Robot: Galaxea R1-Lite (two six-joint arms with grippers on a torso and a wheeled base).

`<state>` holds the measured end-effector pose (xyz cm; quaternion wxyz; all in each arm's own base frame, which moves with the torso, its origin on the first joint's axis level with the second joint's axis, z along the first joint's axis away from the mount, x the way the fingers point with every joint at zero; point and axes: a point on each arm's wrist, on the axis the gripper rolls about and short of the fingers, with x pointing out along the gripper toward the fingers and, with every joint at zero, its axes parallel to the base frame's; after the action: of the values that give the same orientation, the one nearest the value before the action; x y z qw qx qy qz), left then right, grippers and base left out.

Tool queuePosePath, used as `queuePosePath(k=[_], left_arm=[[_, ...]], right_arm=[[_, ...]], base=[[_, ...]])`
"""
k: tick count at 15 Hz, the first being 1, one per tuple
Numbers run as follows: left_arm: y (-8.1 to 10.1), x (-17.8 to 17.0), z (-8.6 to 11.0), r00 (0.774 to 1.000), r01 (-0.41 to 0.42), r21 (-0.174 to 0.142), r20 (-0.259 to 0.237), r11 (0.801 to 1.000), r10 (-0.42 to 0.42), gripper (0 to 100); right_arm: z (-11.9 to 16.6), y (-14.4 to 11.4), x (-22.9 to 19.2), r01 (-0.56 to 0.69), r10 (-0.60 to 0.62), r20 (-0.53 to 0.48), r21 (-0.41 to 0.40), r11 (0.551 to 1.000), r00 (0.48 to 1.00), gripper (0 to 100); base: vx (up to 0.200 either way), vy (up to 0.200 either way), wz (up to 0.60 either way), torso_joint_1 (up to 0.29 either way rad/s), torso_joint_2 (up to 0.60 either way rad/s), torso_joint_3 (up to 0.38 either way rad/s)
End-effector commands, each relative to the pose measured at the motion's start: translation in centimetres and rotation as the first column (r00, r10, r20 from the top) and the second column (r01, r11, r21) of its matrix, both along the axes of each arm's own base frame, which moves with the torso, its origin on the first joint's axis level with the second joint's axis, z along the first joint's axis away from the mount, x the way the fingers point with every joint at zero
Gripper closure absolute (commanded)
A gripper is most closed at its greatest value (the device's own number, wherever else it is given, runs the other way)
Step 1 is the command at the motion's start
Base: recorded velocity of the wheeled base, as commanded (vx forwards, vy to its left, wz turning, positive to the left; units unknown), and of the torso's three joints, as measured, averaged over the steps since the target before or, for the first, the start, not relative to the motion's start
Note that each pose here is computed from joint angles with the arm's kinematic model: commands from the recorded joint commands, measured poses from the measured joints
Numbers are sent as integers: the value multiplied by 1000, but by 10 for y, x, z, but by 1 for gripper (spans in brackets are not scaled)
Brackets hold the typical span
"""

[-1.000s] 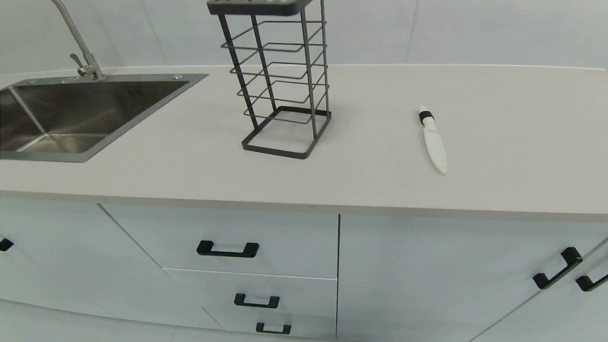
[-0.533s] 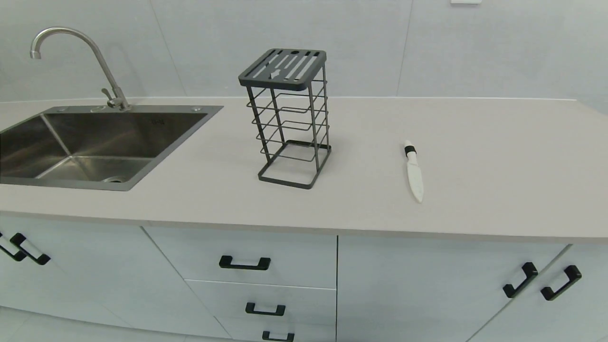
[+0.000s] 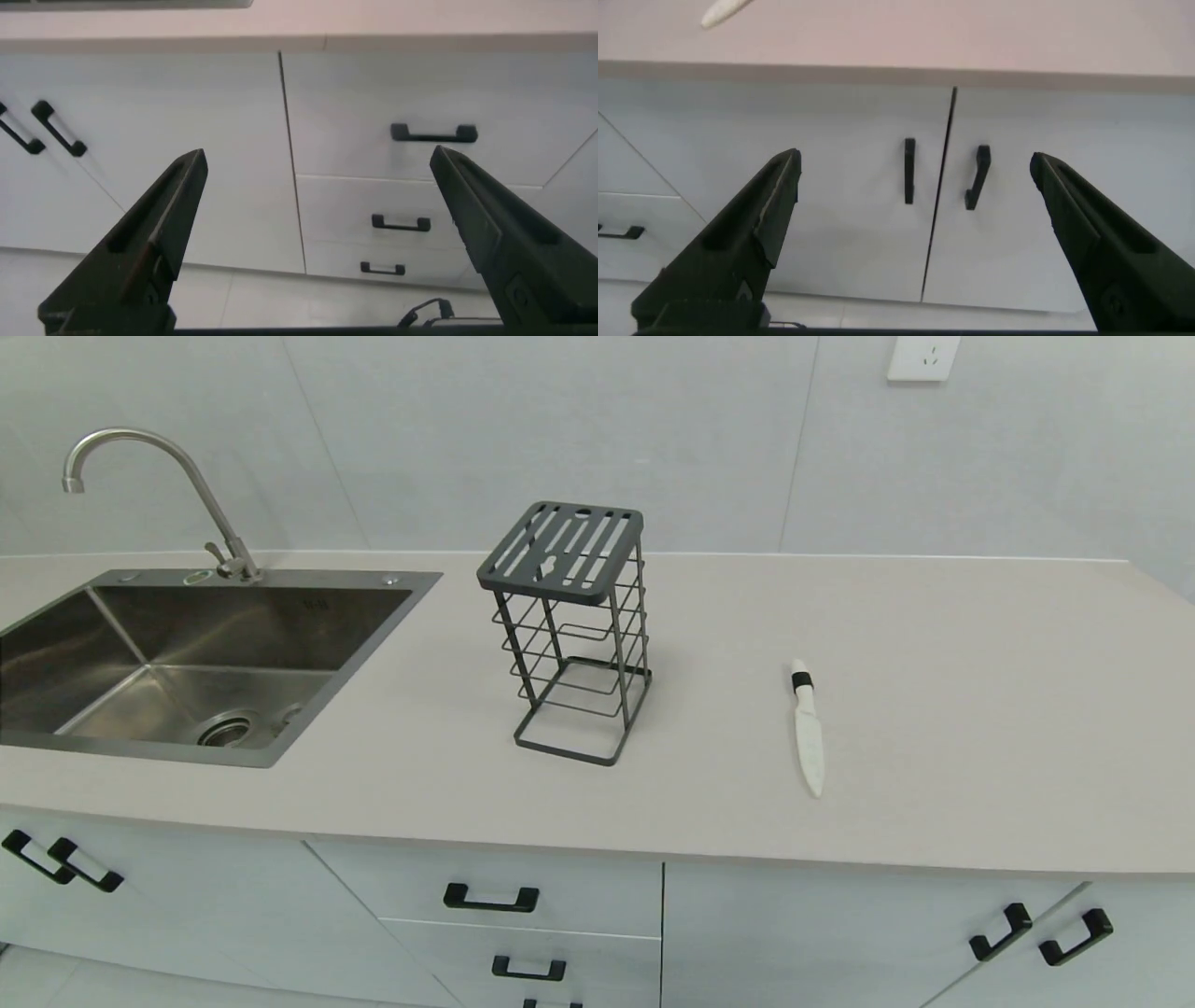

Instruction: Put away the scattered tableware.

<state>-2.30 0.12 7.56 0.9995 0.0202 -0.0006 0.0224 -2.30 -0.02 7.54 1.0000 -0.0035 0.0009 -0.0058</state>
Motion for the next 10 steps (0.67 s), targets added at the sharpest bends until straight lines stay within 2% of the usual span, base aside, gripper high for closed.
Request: queuePosePath(k=[1,10], left_arm=[[0,0,0,1000,-1,-2,-1,1000,1,0],[0,0,0,1000,0,-7,0,1000,0,0]], right_arm=[[0,0,0,1,-1,-1,1,1000,1000,0],[0,0,0,-2,2,-1,2,1000,1000,0]], base=[[0,0,0,276,-540,-251],[0,0,0,300,-574,-280]])
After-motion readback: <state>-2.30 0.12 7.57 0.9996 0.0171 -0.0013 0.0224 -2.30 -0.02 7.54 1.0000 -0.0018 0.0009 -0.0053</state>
